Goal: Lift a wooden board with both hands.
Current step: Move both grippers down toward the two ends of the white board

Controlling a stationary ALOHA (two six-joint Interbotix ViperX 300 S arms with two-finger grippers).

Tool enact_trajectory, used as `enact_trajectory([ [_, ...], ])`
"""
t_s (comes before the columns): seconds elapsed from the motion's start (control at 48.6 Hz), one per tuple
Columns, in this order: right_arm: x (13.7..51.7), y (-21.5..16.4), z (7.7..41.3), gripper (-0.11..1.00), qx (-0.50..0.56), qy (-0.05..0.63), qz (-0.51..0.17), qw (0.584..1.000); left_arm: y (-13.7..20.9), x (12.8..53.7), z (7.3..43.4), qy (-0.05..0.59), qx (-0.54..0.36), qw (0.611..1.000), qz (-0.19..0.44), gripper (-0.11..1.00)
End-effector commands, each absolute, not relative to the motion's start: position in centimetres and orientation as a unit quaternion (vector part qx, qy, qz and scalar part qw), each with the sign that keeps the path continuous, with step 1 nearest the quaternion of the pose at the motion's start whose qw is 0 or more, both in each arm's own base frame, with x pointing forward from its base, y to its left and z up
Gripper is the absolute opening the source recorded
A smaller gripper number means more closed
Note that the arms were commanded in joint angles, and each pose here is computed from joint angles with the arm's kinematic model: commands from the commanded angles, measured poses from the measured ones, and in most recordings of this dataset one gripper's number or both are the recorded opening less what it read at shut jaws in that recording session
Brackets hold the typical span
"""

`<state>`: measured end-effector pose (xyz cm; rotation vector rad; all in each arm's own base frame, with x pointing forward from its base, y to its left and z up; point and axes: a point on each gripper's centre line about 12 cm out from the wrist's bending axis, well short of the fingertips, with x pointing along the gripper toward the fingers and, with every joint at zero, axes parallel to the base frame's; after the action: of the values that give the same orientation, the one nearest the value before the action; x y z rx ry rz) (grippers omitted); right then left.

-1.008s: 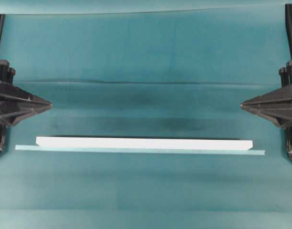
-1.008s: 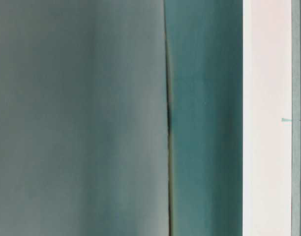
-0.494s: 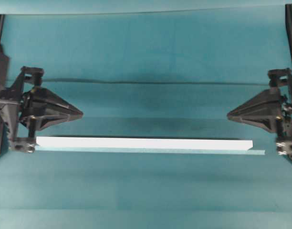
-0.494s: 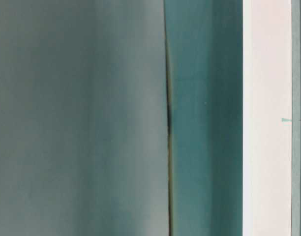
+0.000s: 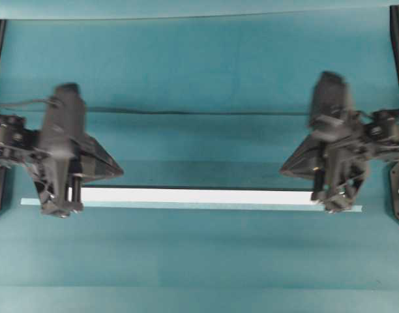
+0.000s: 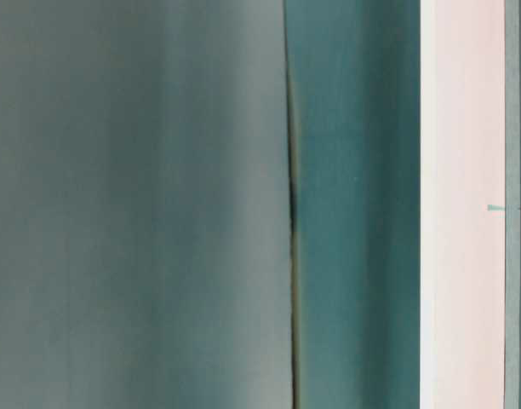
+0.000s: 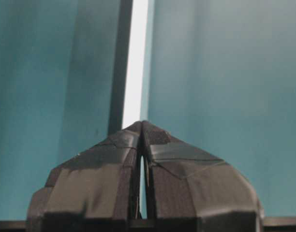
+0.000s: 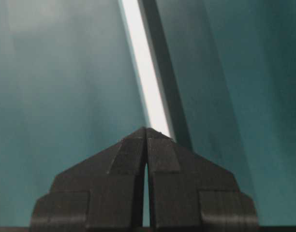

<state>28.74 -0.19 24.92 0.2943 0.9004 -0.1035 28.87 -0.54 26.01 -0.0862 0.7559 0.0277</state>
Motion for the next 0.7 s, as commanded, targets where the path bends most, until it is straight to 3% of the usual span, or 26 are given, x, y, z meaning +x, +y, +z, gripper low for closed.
enact_trajectory([
  [0.0,30.0,0.0,24.8,0.0,0.121,0.464,-0.044,0.876,-0.6,29.7,26.8,0.375,-0.032,0.927,0.011,0.0],
  [0.206,32.1,0.0,24.3,0.0,0.07,0.538,-0.03,0.839,-0.5,30.5,25.7,0.432,-0.008,0.902,0.005,0.02],
  [0.411,33.3,-0.2,23.9,0.0,0.022,0.561,-0.011,0.827,-0.5,31.0,25.1,0.449,0.013,0.893,-0.005,0.11],
  [0.535,33.4,0.1,23.4,0.06,0.027,0.573,-0.002,0.819,-0.4,31.1,24.8,0.454,0.005,0.891,0.0,0.33],
  [0.679,33.4,0.2,23.3,0.37,0.038,0.579,-0.002,0.815,-0.3,31.3,24.7,0.459,-0.01,0.888,0.009,0.75],
])
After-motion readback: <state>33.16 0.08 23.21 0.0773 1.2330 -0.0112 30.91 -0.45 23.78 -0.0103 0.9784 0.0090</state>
